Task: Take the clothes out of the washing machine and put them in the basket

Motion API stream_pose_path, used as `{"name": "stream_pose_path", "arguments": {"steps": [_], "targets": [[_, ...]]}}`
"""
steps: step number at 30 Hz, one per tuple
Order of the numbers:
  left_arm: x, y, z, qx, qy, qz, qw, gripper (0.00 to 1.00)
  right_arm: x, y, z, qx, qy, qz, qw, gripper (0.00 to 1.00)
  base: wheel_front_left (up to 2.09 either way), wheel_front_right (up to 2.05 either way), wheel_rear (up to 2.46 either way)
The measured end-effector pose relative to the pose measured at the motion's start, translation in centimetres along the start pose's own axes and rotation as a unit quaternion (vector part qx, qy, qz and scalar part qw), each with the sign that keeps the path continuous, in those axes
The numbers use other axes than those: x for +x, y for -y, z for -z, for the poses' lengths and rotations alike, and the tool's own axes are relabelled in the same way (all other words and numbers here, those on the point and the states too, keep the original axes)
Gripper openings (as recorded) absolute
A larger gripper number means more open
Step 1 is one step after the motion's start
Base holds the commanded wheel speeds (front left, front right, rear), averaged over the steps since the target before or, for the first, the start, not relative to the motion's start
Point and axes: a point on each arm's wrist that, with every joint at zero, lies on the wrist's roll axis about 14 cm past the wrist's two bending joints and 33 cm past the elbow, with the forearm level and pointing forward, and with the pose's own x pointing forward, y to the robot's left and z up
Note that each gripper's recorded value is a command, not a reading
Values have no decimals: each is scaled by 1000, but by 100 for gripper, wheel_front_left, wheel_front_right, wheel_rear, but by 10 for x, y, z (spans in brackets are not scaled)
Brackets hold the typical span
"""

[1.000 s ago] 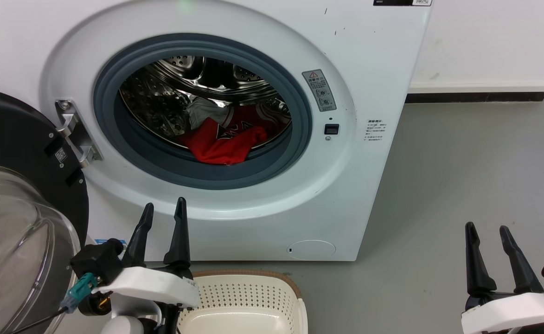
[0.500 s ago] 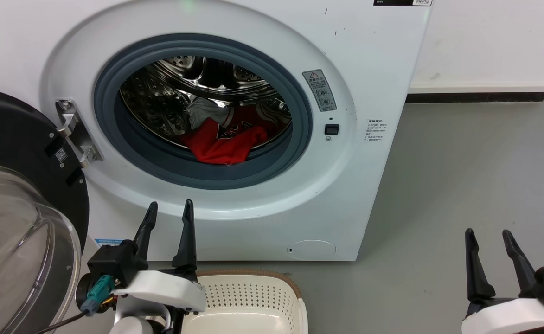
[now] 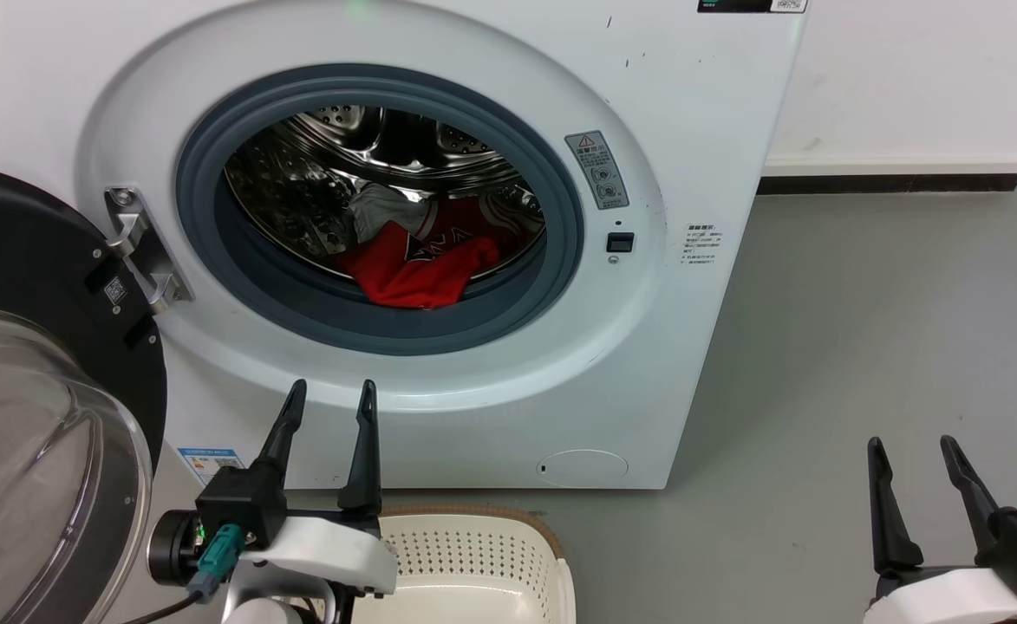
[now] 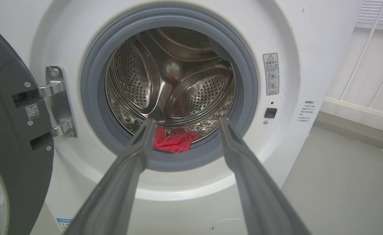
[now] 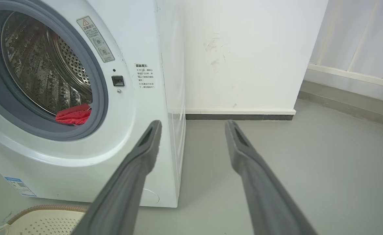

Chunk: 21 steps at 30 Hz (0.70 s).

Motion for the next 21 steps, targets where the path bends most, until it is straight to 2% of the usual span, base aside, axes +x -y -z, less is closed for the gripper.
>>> {"name": "stream_pose_path", "arguments": {"steps": [21], "targets": [[-5, -2, 3, 60, 3, -6, 998, 100, -2, 0, 7, -55, -5, -7, 998, 100, 0, 0, 0]]}}
